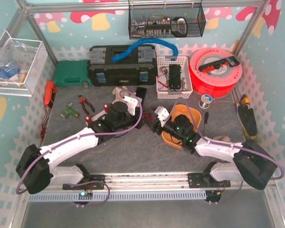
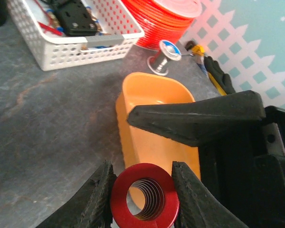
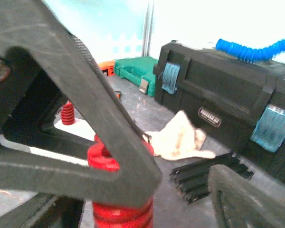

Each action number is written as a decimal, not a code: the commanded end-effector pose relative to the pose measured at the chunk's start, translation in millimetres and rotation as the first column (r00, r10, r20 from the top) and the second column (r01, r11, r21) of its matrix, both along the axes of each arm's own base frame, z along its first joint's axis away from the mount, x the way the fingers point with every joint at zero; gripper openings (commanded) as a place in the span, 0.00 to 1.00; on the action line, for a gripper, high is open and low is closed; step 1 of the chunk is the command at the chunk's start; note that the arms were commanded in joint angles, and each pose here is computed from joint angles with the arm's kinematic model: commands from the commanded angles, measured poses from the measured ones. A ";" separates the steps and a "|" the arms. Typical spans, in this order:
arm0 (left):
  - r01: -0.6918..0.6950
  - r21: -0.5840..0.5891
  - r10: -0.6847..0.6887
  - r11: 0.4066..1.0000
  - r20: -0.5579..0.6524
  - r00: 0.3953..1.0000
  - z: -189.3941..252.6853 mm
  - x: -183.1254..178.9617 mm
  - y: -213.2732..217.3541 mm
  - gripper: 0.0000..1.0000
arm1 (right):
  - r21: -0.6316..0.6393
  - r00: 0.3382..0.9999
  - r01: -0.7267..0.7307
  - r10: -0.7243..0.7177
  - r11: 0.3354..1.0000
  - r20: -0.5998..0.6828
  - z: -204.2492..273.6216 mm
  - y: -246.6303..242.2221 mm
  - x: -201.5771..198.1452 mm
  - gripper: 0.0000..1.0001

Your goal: Install the large spring

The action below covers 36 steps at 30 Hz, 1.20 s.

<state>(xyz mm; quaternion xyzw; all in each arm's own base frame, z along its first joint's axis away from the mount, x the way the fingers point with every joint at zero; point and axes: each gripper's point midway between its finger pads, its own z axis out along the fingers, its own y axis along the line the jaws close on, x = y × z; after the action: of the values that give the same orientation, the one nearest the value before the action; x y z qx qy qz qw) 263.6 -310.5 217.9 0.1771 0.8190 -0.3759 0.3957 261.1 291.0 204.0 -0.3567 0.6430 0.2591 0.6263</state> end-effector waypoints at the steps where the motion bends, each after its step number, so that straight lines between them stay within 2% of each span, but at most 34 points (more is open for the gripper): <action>1: -0.106 0.007 0.105 0.994 0.046 0.993 13.6 8.3 17.5 0.00 | 0.013 1.000 0.012 -0.012 1.000 0.002 11.2 -3.9 -1.9 0.81; 5: -0.269 0.032 0.266 0.962 0.084 0.960 12.9 20.3 50.0 0.00 | 0.006 1.000 0.013 -0.013 1.000 0.009 7.3 -17.1 -14.3 0.98; 8: -0.425 0.063 0.415 0.903 0.123 0.901 9.5 30.5 83.9 0.00 | 0.009 0.998 0.034 -0.035 0.999 0.044 9.4 -29.8 -21.3 0.99; 12: -0.621 0.124 0.596 0.774 0.190 0.780 -2.6 38.1 132.5 0.00 | 0.013 0.989 0.126 -0.126 0.992 0.073 7.8 -51.4 -20.1 0.99; 16: -0.762 0.140 0.734 0.632 0.208 0.647 -14.9 36.1 176.8 0.00 | 0.026 0.973 0.207 -0.209 0.978 0.093 4.6 -69.8 -17.8 0.99; 22: -0.853 0.119 0.851 0.508 0.083 0.519 -34.3 30.4 223.9 0.00 | 0.023 0.971 0.220 -0.222 0.975 0.091 1.2 -71.9 -16.6 0.99; 25: -0.870 0.135 0.875 0.474 0.036 0.482 -44.7 28.6 237.1 0.00 | 0.012 0.971 0.222 -0.222 0.975 0.084 -2.2 -70.9 -15.4 0.99; 34: -0.901 0.285 0.939 0.328 0.010 0.345 -75.5 20.9 263.5 0.00 | 0.006 0.971 0.225 -0.225 0.974 0.086 -2.9 -70.9 -14.5 0.99; 36: -0.899 0.311 0.944 0.309 0.017 0.331 -79.0 19.6 266.3 0.00 | 0.004 0.972 0.219 -0.219 0.976 0.086 -3.2 -69.7 -14.8 0.99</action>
<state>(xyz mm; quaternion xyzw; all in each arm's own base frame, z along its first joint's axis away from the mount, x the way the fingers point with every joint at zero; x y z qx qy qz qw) 287.5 -58.1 139.2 -0.2686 0.8497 -0.0136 0.4536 245.5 221.5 194.1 -0.2981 0.6609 0.1741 0.6664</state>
